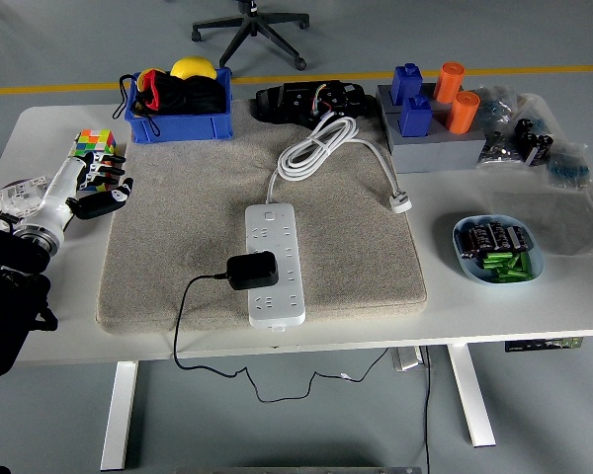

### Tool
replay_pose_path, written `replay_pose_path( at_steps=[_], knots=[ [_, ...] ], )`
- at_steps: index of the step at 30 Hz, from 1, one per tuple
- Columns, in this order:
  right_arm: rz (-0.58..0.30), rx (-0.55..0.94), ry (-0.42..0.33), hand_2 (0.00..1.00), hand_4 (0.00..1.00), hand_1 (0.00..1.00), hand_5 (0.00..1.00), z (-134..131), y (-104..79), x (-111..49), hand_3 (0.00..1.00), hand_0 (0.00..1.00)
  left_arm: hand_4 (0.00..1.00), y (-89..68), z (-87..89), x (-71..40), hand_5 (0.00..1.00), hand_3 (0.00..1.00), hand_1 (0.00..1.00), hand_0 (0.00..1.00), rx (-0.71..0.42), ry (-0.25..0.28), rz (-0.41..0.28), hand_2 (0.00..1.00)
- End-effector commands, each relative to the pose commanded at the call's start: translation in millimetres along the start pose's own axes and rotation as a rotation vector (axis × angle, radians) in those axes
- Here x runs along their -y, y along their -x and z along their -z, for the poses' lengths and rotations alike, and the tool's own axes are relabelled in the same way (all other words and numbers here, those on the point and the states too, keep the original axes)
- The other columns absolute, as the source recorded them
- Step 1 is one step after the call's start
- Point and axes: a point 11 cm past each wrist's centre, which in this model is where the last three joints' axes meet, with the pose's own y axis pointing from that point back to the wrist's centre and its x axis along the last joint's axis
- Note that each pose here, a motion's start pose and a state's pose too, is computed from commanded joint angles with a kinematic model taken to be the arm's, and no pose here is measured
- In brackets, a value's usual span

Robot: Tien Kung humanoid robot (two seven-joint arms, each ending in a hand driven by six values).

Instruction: Pull the plug out,throw it away,press the button

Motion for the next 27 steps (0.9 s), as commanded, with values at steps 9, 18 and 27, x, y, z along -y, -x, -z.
replay_pose_path(
  at_steps=[9,18,27],
  knots=[
    [-0.001,0.005,-0.005,0.656,0.669,0.667,0.508,2,-0.4,-0.2,0.621,0.756,0.635,15.3,-32.9,-15.3,0.167,0.721,0.691,0.763,0.103,0.13,0.126,0.692],
    [0.003,0.006,-0.004,0.656,0.669,0.667,0.508,2,0.2,-0.2,0.62,0.757,0.97,53.4,-69.7,-37.5,0.206,0.817,0.865,0.84,0.289,0.266,0.321,0.797],
    [0.003,0.011,-0.005,0.656,0.669,0.668,0.508,2,-0.5,-0.3,0.621,0.757,0.998,95.4,-65.1,-45.8,0.218,0.814,0.861,0.846,0.39,0.265,0.482,0.789]
  ],
)
